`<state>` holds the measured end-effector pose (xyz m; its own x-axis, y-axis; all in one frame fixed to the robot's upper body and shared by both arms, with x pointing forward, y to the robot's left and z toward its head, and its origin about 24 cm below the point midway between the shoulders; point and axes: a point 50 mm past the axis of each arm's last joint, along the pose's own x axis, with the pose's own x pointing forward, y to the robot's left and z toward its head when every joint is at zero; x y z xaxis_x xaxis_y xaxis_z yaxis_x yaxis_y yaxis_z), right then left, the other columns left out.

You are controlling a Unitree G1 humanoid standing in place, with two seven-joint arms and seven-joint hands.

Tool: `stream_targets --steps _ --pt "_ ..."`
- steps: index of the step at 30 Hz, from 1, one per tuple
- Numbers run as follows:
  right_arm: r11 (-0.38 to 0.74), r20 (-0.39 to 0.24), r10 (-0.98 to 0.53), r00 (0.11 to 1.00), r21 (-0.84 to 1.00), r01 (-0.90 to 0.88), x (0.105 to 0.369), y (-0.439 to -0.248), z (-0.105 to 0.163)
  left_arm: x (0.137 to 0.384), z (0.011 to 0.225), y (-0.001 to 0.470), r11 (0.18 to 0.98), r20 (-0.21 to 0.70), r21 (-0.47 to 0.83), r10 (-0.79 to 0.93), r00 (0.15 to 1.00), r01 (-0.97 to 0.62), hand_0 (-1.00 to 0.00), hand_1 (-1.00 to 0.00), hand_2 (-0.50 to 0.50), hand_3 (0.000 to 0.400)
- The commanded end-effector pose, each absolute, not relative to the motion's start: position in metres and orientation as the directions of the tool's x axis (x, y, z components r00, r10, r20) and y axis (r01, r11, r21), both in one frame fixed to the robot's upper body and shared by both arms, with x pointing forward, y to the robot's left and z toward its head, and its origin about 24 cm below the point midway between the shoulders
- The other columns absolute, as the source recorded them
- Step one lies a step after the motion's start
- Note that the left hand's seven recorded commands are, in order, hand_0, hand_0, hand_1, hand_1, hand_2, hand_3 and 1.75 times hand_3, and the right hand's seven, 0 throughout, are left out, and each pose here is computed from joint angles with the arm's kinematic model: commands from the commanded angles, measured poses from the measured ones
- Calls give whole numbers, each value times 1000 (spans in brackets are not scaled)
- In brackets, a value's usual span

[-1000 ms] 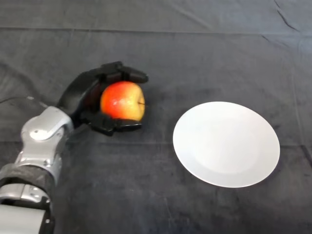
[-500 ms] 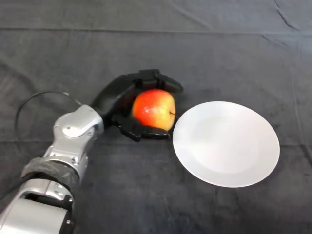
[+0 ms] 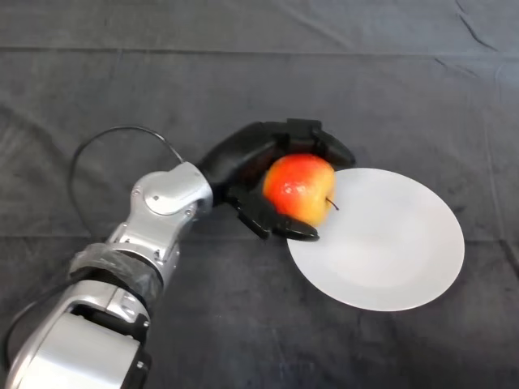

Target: Move the apple to the plate

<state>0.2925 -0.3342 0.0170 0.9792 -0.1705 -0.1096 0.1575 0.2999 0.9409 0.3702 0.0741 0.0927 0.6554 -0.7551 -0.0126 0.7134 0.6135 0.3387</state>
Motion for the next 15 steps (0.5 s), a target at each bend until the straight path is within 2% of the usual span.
stream_targets --steps 1,8,15 --pt "303 -101 -193 976 940 157 291 -341 21 374 111 59 553 -9 402 -795 607 730 -1000 -122 -439 400" --pt "303 -101 -193 976 940 157 291 -341 21 370 106 44 486 -61 426 -826 561 763 -1000 -114 -443 400" --pt "302 -101 -193 976 940 157 291 -341 21 364 98 34 412 -130 456 -846 517 789 -1000 -55 -473 400"
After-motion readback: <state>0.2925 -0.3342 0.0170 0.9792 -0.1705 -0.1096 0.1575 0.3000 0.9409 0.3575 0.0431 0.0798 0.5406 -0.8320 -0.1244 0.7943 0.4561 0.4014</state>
